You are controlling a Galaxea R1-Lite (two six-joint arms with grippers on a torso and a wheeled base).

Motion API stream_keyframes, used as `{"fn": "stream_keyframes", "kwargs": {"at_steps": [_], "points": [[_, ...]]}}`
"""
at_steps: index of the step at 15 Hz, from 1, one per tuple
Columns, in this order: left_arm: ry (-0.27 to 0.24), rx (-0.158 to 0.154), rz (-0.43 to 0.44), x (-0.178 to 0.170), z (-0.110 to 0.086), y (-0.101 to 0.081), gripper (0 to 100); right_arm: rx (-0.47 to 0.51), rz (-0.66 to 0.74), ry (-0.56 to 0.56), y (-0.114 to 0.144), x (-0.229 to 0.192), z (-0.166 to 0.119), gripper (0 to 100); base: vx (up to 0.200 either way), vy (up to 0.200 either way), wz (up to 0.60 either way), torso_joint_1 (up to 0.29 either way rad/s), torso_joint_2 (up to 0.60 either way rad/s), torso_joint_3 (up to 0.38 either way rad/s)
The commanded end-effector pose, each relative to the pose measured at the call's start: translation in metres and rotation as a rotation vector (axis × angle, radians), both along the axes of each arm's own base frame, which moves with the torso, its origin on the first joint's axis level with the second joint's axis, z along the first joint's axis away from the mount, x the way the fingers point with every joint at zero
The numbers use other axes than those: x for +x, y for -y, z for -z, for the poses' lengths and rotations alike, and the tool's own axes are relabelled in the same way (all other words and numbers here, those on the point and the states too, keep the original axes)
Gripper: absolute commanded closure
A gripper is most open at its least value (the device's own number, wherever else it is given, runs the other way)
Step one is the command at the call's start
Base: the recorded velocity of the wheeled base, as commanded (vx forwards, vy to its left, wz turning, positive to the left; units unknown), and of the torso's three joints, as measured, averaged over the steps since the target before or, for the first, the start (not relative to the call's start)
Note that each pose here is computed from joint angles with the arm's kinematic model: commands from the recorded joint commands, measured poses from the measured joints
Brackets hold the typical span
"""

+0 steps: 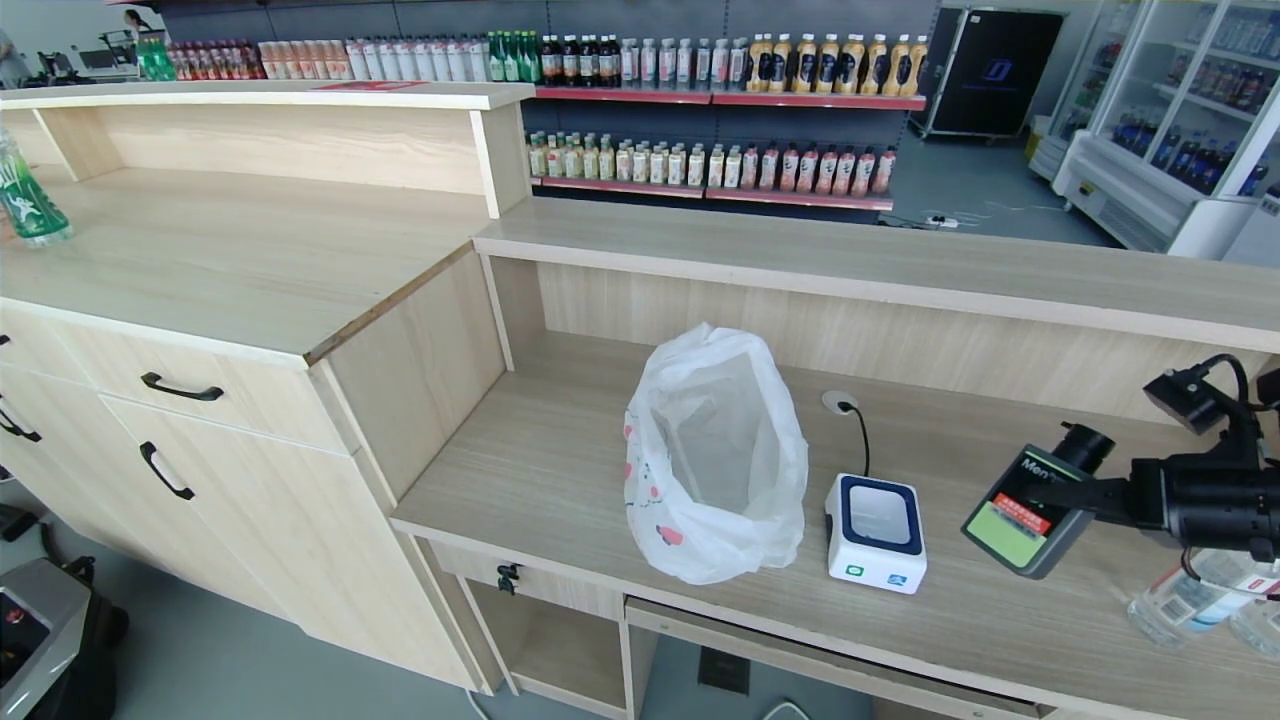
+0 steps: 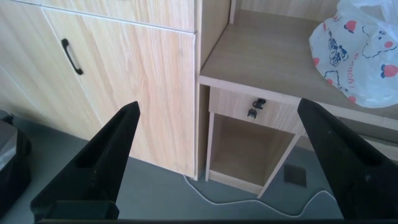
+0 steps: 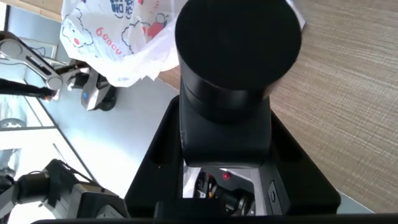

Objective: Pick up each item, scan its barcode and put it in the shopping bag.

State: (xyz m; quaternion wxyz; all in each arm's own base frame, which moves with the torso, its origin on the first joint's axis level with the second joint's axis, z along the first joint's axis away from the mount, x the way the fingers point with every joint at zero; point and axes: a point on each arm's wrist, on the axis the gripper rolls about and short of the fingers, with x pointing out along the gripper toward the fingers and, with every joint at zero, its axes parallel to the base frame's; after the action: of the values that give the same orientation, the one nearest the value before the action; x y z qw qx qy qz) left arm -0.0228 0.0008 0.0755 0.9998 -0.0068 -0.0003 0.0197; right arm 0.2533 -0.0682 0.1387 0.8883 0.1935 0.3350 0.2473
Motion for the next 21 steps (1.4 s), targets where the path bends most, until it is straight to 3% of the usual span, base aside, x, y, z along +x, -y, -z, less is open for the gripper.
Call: {"fn": "stream_keyframes", "kwargs": {"at_steps": [1, 11, 21], "points": [[0.000, 0.000, -0.001, 0.000, 0.000, 0.000, 0, -0.011, -0.017, -0.010, 0.000, 0.001, 0.005, 100, 0.000, 0.000, 0.00, 0.000, 0.00, 0.000], [0.000, 0.000, -0.001, 0.000, 0.000, 0.000, 0, -0.015, -0.044, 0.011, 0.003, 0.021, 0.007, 100, 0.000, 0.000, 0.00, 0.000, 0.00, 0.000], [0.000, 0.000, -0.001, 0.000, 0.000, 0.000, 0, -0.029, -0.131, 0.021, -0.014, 0.042, 0.019, 100, 0.000, 0.000, 0.00, 0.000, 0.00, 0.000]]}}
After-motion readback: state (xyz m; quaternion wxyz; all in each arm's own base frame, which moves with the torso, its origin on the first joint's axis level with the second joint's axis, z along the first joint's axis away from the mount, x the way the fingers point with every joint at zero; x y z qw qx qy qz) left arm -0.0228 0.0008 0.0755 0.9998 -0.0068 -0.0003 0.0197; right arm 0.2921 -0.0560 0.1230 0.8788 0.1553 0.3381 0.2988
